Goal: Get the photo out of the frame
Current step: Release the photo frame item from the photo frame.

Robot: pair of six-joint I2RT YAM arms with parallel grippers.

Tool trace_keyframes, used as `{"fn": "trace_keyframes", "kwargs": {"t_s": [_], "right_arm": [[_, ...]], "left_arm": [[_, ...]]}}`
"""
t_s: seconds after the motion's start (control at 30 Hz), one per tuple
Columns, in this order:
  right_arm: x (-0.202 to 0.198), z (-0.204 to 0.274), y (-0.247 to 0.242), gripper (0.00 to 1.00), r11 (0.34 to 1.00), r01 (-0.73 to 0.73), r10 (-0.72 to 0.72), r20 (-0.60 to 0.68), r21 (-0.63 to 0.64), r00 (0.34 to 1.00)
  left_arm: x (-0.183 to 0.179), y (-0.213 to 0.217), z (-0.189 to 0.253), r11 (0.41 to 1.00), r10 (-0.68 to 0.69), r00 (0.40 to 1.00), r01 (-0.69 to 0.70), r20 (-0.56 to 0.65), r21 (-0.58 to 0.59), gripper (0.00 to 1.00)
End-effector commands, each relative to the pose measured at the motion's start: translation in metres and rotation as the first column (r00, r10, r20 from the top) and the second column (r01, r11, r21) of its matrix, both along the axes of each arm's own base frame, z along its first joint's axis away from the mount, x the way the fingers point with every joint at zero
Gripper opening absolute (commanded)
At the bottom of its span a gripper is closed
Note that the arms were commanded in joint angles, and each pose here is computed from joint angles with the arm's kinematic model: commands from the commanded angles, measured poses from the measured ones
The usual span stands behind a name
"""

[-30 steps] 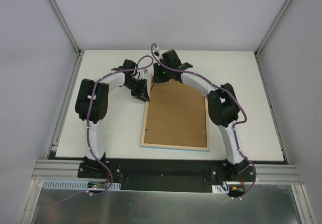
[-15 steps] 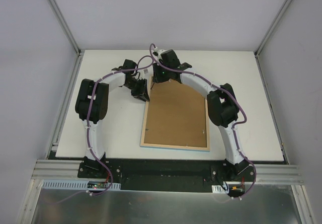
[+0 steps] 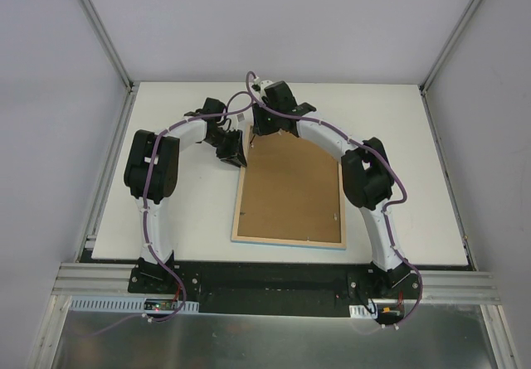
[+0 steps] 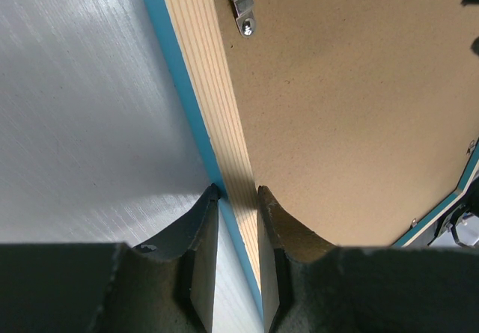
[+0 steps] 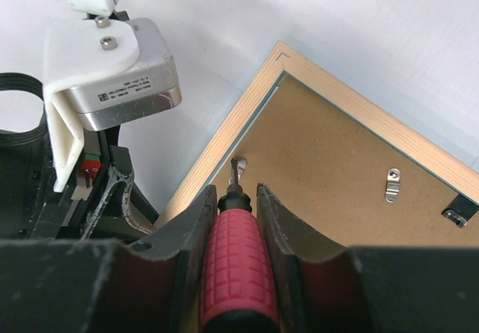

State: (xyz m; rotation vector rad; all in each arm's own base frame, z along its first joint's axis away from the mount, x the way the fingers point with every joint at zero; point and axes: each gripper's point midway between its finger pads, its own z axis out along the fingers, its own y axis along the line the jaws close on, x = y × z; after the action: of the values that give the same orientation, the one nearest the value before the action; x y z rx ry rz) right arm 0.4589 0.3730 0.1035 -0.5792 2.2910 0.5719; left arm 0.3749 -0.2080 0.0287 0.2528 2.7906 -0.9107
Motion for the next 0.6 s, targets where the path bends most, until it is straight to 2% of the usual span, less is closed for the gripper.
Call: {"fn": "trace_keyframes", "kwargs": {"t_s": [0.0,0.23,0.4,0.57], "right_arm": [[0.010,0.046,0.004,0.01,0.999,-0.010,0.006,0.079,0.041,0.997],[-0.006,0.105,0.019,0.01,0.977,-0.090,0.081,0.057,0.194,0.995],[-0.015,0.131,-0.002,0.01,0.974,-0.088,0.076,0.064,0.210,0.995],[-0.031,0.123,-0.041,0.01,0.984,-0.095,0.085,0.069,0.151,0.994]], "left_arm": [[-0.011,0.009,-0.021,0.996,-0.014,1.000,0.017,-0.023,0.092,0.00],[-0.010,0.009,-0.018,0.996,-0.016,1.000,0.017,-0.015,0.090,0.00],[-0.007,0.009,-0.014,0.996,-0.014,1.000,0.014,-0.004,0.085,0.00],[-0.004,0.007,-0.005,0.997,-0.018,1.000,0.017,0.015,0.070,0.14]]}}
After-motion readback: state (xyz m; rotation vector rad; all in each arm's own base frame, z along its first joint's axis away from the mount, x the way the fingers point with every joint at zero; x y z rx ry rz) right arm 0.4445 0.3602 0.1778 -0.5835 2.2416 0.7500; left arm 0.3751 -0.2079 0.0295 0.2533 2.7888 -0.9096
